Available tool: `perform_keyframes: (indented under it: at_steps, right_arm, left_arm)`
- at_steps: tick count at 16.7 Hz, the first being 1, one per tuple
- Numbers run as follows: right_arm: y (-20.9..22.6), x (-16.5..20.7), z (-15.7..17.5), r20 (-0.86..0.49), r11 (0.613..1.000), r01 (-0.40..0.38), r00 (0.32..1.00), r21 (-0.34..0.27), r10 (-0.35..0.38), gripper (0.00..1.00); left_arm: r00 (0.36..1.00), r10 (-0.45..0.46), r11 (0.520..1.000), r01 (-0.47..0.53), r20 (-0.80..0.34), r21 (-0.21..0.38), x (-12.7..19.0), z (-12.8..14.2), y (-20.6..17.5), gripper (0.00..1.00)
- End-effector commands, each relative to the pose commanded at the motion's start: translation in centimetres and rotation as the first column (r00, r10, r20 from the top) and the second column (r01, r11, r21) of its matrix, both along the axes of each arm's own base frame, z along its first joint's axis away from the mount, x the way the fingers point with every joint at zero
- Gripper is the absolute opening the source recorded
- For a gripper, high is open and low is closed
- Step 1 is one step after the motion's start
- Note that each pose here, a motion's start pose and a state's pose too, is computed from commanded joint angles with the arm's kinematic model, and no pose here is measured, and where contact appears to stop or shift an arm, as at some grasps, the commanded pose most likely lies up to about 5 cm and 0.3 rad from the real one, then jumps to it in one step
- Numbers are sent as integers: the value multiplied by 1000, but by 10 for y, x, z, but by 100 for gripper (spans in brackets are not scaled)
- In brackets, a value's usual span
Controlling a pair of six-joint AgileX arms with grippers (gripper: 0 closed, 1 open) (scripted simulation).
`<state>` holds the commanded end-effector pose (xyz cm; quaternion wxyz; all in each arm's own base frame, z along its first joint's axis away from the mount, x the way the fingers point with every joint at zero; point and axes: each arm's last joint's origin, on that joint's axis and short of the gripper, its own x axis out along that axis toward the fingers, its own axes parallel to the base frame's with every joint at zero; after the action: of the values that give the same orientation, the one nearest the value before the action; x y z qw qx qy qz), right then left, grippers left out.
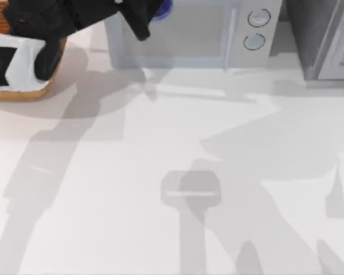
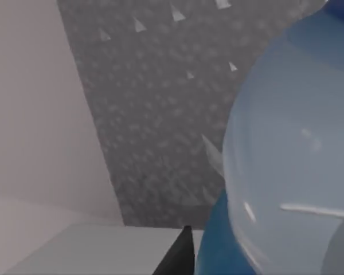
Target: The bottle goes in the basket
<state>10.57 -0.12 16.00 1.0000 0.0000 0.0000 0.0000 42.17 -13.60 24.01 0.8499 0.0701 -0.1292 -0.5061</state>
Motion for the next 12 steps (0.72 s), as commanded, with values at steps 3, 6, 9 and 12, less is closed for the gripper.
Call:
perform_keyframes:
  at_steps: [3,6,9,12]
  right_arm:
    - [0,0,0,0,1000,0,1000,0,0,100]
    - [0,0,0,0,1000,0,1000,0,0,100]
    - [0,0,0,0,1000,0,1000,0,0,100]
    - [0,0,0,0,1000,0,1000,0,0,100]
  left_arm:
    - [999,12,999,-11,-31,41,20,22,42,0]
    - [987,84,994,-73,-139,83,34,34,118,0]
    - [946,197,979,-176,-259,99,31,42,207,0]
    - [909,262,965,-242,-324,102,18,47,267,0]
